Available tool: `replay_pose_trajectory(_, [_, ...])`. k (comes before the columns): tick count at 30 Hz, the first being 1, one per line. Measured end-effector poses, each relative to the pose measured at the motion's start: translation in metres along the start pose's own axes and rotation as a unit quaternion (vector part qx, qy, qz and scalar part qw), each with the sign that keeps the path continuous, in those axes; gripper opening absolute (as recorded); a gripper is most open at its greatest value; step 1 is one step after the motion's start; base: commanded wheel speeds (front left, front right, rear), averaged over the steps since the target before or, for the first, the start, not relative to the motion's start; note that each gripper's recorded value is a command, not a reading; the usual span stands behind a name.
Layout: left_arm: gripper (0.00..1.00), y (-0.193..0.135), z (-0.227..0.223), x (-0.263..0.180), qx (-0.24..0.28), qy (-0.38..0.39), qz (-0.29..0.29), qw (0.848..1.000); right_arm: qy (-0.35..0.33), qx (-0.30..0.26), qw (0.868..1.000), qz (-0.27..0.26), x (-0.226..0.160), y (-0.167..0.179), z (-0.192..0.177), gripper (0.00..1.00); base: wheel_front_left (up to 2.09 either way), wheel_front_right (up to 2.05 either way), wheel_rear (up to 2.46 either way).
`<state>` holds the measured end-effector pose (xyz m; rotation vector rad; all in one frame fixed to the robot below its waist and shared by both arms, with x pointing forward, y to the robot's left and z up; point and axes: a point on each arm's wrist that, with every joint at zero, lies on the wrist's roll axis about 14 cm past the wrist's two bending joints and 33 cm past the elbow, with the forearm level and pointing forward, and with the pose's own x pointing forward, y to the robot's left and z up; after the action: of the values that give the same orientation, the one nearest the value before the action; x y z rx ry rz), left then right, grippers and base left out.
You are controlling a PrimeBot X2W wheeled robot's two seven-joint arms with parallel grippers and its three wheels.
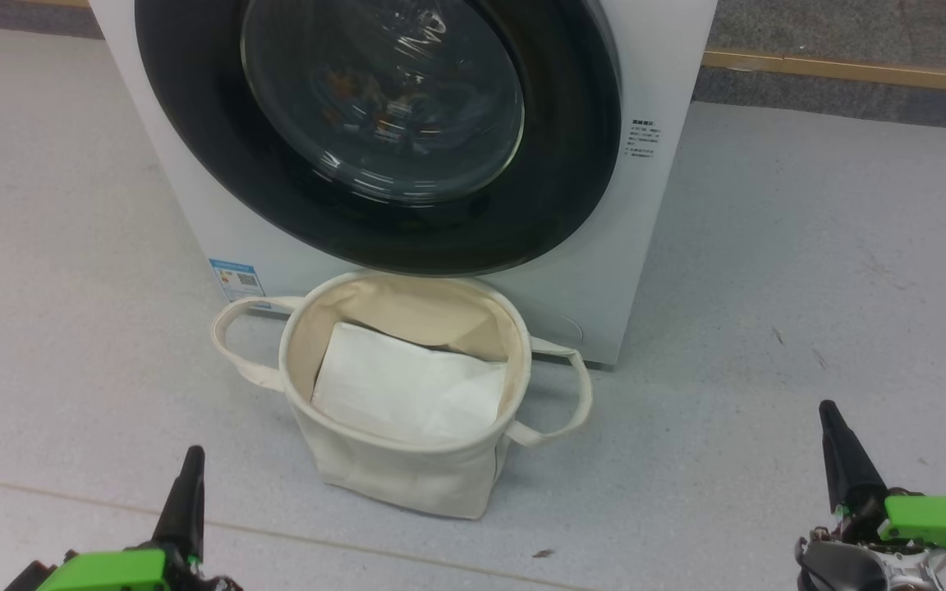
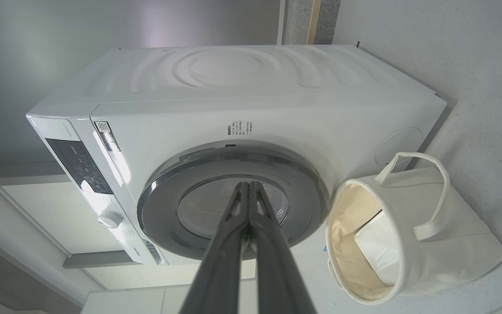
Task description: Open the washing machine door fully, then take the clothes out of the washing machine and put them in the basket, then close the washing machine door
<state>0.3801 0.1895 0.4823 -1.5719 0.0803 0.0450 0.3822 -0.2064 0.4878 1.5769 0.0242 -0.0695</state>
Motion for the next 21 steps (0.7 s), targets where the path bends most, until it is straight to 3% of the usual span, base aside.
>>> replay_pose_trajectory(21, [0.0, 0.0, 0.0, 0.0, 0.0, 0.0, 0.0, 1.0, 0.0, 0.0, 1.0, 0.0, 0.0, 0.0, 0.0, 0.0, 0.0, 0.0, 0.0])
